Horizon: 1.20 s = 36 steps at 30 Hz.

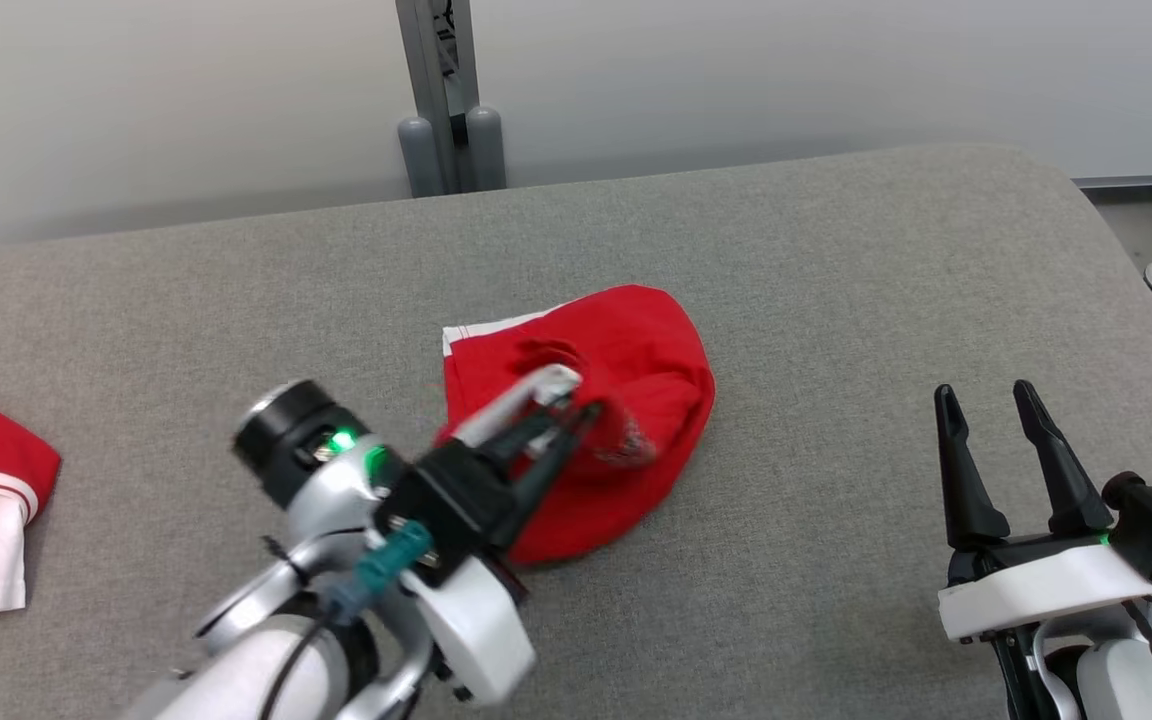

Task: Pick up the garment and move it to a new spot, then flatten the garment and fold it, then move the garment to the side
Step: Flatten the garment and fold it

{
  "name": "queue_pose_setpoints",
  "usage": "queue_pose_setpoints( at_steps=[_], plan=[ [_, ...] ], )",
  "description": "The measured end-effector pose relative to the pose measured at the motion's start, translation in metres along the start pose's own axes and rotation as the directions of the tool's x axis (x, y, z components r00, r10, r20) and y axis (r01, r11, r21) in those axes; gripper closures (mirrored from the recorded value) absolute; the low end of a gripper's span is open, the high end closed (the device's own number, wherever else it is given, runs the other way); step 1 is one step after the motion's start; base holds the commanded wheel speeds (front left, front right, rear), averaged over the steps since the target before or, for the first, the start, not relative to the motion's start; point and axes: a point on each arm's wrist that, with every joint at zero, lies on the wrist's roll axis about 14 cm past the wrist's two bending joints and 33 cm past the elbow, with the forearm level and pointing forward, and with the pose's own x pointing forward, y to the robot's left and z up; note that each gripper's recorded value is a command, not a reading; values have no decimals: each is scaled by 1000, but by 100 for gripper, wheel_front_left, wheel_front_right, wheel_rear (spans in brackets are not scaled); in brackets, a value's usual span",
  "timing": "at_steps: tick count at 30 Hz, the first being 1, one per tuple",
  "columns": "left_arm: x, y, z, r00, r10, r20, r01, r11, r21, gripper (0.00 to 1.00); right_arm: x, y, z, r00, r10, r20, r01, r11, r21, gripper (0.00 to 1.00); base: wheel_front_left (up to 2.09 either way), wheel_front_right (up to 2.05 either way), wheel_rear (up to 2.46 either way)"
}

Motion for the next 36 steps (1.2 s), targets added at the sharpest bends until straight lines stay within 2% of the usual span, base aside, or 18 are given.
queue_pose_setpoints(
  at_steps=[1,4,8,11,14,15,18,22,25,28,33,36],
  plan=[
    [0,0,0,1000,0,0,0,1000,0,100,0,0,0,1000,0,0,0,1000,0,0,0,0,0],
    [6,-44,34,986,-147,77,145,989,35,100,-3,0,3,1000,0,13,0,1000,10,0,0,0,0],
    [15,-83,72,944,-279,174,269,960,78,100,-8,-3,4,1000,-13,18,12,1000,17,0,0,0,0],
    [24,-100,97,912,-330,245,314,944,100,100,-12,-8,2,1000,-29,12,29,999,24,0,0,0,0],
    [35,-103,118,892,-333,307,318,943,99,100,-14,-12,1,999,-42,9,41,999,31,0,0,0,0],
    [40,-98,123,893,-312,324,301,950,87,100,-15,-13,0,999,-45,7,45,998,31,0,0,0,0],
    [67,-46,112,943,-142,301,155,988,-20,100,-14,-17,-5,998,-58,-1,58,998,35,0,0,0,0],
    [81,21,57,986,59,157,-37,989,-143,100,-9,-17,-12,998,-58,-20,59,998,35,0,0,0,0],
    [75,65,3,980,200,25,-187,950,-251,100,-2,-14,-17,998,-47,-29,48,998,35,0,0,0,0],
    [57,92,-54,950,294,-102,-311,891,-330,100,8,-10,-23,999,-32,-40,33,999,36,0,0,0,0],
    [14,115,-125,880,403,-251,-473,791,-387,100,23,1,-33,998,4,-58,-2,999,32,0,0,0,0],
    [-17,126,-152,823,478,-308,-568,715,-407,100,31,11,-39,997,34,-72,-32,999,33,0,0,0,0]
  ],
)
